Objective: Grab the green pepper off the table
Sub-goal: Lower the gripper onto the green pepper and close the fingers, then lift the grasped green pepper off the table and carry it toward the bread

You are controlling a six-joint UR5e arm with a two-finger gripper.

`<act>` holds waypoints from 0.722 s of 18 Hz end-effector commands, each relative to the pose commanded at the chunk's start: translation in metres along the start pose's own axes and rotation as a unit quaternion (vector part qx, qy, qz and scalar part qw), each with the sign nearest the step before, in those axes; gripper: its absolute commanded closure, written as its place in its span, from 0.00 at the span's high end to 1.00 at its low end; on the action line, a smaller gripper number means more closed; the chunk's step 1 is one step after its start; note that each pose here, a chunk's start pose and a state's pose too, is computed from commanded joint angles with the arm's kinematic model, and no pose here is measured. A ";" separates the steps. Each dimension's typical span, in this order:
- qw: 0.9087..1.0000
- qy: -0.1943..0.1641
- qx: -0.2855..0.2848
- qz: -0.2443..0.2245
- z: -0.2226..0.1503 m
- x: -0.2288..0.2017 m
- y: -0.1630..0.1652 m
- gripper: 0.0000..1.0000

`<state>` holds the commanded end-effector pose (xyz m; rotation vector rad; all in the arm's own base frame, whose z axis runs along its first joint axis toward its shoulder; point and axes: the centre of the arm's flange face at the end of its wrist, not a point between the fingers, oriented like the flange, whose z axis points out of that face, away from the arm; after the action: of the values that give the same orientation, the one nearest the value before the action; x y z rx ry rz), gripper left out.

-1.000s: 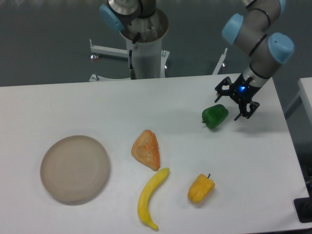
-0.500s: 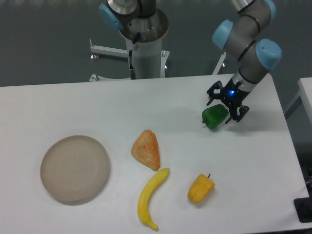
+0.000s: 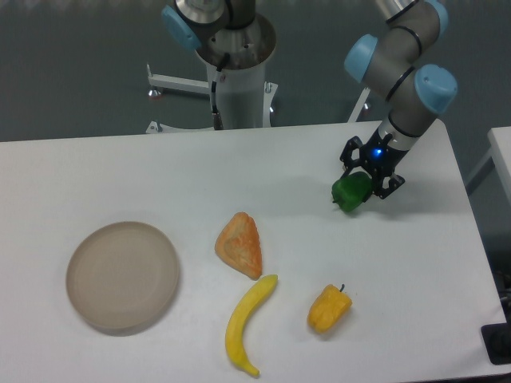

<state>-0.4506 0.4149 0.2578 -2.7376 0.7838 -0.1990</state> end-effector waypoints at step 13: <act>0.986 -0.097 -0.108 0.077 -0.080 -0.001 -0.182 0.37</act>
<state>-0.3774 0.5444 0.3902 -2.8194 1.0074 0.1936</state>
